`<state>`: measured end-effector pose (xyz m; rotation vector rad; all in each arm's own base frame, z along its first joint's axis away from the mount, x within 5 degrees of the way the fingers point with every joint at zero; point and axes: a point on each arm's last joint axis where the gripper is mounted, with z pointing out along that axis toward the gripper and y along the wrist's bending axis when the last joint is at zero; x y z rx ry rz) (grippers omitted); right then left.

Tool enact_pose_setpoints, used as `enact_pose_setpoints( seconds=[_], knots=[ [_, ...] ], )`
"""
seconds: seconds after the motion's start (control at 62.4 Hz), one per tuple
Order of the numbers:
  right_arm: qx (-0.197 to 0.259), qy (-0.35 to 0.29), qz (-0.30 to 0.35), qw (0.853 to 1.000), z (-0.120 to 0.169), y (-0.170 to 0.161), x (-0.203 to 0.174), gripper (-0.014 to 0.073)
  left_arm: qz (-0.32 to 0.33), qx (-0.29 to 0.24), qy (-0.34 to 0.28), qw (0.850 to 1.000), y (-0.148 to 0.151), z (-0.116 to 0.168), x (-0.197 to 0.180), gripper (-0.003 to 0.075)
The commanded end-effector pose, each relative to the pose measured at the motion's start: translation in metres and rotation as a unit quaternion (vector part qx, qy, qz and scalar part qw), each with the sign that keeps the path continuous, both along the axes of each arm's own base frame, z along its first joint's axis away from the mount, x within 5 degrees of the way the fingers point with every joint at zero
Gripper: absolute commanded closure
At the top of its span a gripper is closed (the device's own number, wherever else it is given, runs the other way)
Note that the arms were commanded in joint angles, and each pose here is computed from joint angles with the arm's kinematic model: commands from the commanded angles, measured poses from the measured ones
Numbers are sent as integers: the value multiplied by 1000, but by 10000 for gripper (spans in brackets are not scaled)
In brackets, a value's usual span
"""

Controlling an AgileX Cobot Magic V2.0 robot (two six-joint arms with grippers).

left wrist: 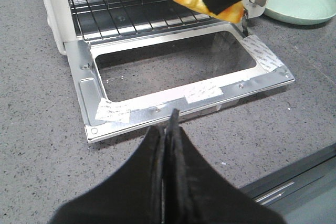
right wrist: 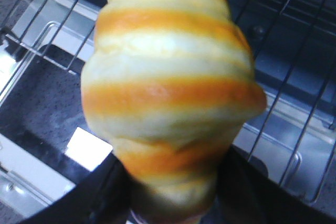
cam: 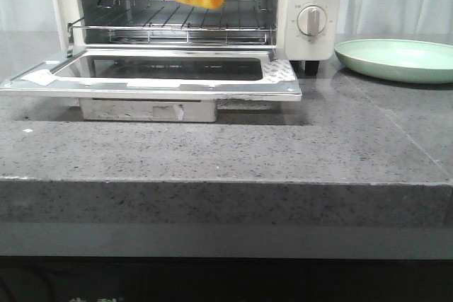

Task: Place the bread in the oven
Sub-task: 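Lower the croissant onto the oven rack and open the right gripper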

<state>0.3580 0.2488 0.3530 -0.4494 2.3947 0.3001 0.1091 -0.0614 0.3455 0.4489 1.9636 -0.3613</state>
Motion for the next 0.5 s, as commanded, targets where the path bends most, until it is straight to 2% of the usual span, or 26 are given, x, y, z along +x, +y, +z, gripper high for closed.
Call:
enact_pose_setpoints(
  seconds=[0.0, 0.176, 0.48],
  knots=[
    [11, -70, -8, 997, 35, -4, 4, 433, 0, -29, -46, 998, -1, 17, 1, 738],
    [-21, -99, -20, 995, 31, -1, 21, 433, 0, -29, -46, 998, -1, 17, 1, 738],
    [-17, -114, -18, 993, 27, 5, 29, 433, 0, -29, -46, 998, -1, 17, 1, 738]
  ],
)
